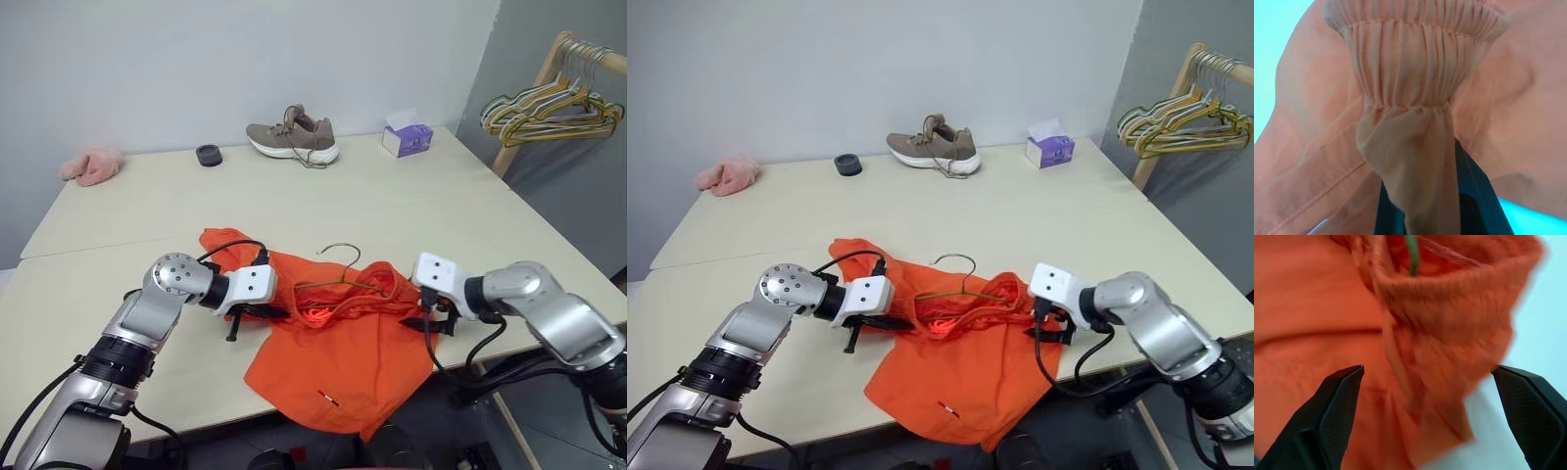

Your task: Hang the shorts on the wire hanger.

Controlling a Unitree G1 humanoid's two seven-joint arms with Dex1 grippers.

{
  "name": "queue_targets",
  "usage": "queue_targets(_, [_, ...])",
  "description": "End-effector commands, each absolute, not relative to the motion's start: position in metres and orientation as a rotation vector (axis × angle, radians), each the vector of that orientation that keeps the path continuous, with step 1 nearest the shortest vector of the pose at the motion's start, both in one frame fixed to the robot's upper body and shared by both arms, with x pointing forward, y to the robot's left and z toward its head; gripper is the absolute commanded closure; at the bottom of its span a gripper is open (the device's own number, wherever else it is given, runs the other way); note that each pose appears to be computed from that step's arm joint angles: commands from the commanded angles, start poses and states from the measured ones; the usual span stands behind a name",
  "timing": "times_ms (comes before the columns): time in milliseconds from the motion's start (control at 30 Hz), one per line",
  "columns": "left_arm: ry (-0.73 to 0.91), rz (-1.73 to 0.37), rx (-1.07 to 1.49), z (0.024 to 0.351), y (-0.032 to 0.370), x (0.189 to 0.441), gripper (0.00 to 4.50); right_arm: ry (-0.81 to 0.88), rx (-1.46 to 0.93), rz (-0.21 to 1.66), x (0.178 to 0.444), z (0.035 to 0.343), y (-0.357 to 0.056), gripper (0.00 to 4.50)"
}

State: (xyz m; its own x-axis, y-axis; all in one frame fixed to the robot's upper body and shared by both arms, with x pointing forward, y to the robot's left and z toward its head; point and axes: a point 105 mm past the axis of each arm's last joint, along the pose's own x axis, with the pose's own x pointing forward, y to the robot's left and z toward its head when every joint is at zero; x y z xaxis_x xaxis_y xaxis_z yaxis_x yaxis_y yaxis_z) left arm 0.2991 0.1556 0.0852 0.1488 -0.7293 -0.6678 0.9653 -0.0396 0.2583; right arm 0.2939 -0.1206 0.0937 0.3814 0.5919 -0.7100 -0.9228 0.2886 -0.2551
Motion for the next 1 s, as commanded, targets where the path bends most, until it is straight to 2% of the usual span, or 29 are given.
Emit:
queue_targets(33, [0.346,-1.422,0.802,0.091,0.153,0.302,4.5,0.494,-0.79,1.109,0.305,0.097,-0.109,0.06])
queue_targets(133, [0.346,-1.419,0.798,0.092,0.154,0.302,4.5,0.479,-0.812,1.139,0.311,0.094,-0.101,0.62])
queue_targets(500, [0.286,-1.35,0.701,0.102,0.153,0.311,4.5,0.387,-0.902,1.205,0.317,0.111,-0.092,4.4])
queue_targets(600, [0.265,-1.313,0.608,0.11,0.151,0.317,4.5,0.38,-0.9,1.208,0.316,0.117,-0.094,4.46])
queue_targets(667, [0.251,-1.288,0.553,0.117,0.152,0.322,3.82,0.376,-0.897,1.206,0.315,0.121,-0.097,4.5])
queue_targets(767, [0.243,-1.27,0.5,0.125,0.154,0.324,3.04,0.378,-0.887,1.201,0.314,0.125,-0.101,4.5])
queue_targets(900, [0.199,-1.176,0.409,0.147,0.171,0.335,1.83,0.417,-0.832,1.181,0.31,0.127,-0.112,4.5])
queue_targets(1000, [0.194,-1.149,0.372,0.155,0.18,0.336,1.83,0.442,-0.788,1.164,0.309,0.127,-0.117,4.5])
